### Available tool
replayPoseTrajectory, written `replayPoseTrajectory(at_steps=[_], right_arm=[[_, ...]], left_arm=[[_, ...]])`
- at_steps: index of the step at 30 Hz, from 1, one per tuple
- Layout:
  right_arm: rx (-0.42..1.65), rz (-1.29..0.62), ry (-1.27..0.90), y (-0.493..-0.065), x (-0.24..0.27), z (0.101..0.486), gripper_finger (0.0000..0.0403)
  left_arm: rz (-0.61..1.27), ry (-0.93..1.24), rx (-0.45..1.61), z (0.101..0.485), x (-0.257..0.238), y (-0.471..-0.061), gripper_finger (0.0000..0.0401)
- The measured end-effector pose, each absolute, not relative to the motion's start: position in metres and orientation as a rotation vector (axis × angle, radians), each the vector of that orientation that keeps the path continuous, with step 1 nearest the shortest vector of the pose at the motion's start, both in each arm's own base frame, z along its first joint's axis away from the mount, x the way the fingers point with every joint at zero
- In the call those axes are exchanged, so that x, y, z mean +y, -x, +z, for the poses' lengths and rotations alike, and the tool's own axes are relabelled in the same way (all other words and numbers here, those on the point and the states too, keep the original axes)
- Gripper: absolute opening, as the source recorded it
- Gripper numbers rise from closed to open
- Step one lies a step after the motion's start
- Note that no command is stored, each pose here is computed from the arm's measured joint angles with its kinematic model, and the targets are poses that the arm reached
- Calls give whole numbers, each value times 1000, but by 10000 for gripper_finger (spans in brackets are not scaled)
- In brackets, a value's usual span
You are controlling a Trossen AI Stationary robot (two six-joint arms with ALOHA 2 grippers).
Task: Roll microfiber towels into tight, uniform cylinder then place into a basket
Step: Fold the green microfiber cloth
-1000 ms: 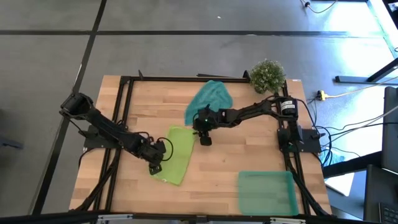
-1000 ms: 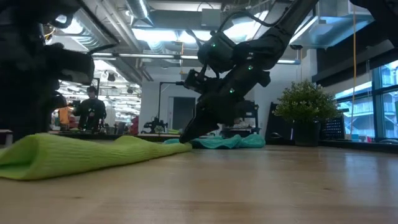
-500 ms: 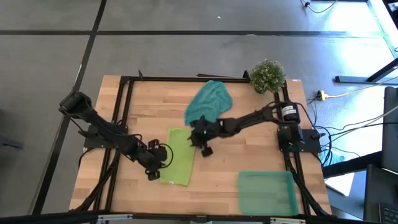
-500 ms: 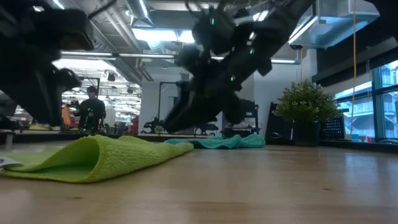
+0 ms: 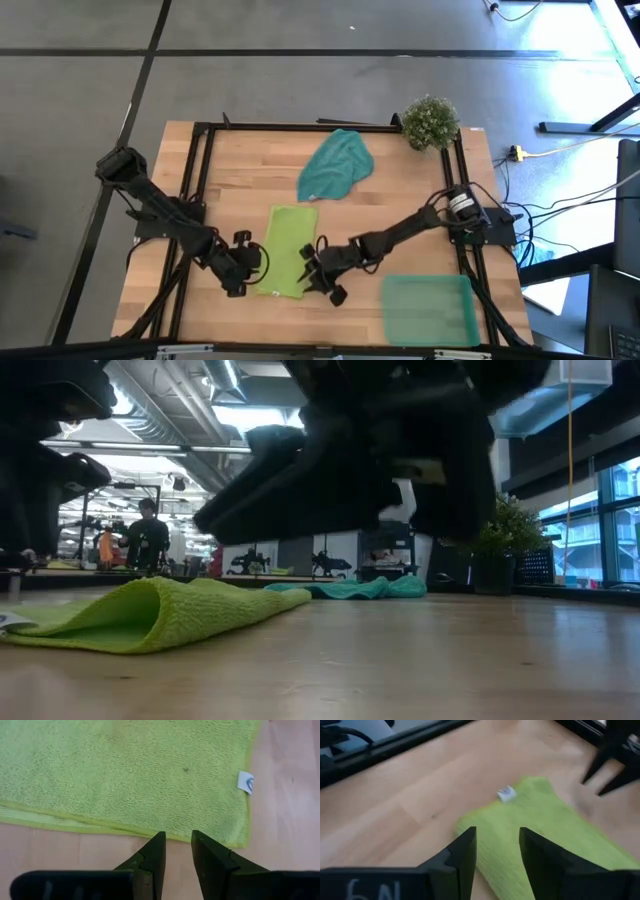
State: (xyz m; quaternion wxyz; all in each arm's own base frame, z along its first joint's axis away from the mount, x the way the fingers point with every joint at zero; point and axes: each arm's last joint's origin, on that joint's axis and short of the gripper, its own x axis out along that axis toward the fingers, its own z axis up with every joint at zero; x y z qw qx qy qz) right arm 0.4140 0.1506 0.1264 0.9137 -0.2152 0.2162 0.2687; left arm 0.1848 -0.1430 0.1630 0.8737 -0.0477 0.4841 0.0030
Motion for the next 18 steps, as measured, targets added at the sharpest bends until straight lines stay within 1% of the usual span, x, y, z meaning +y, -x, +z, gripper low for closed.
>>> replayPoseTrajectory(at_steps=[7,12,18], right_arm=[[468,574,448,-420,162,101,149],[493,510,470,-429,163,90,149],[520,424,434,-431,162,80,148]], left_arm=[[0,66,989,163,-149,-180,89],[12,50,970,164,-150,-179,89],[12,53,966,164,-151,-179,89]])
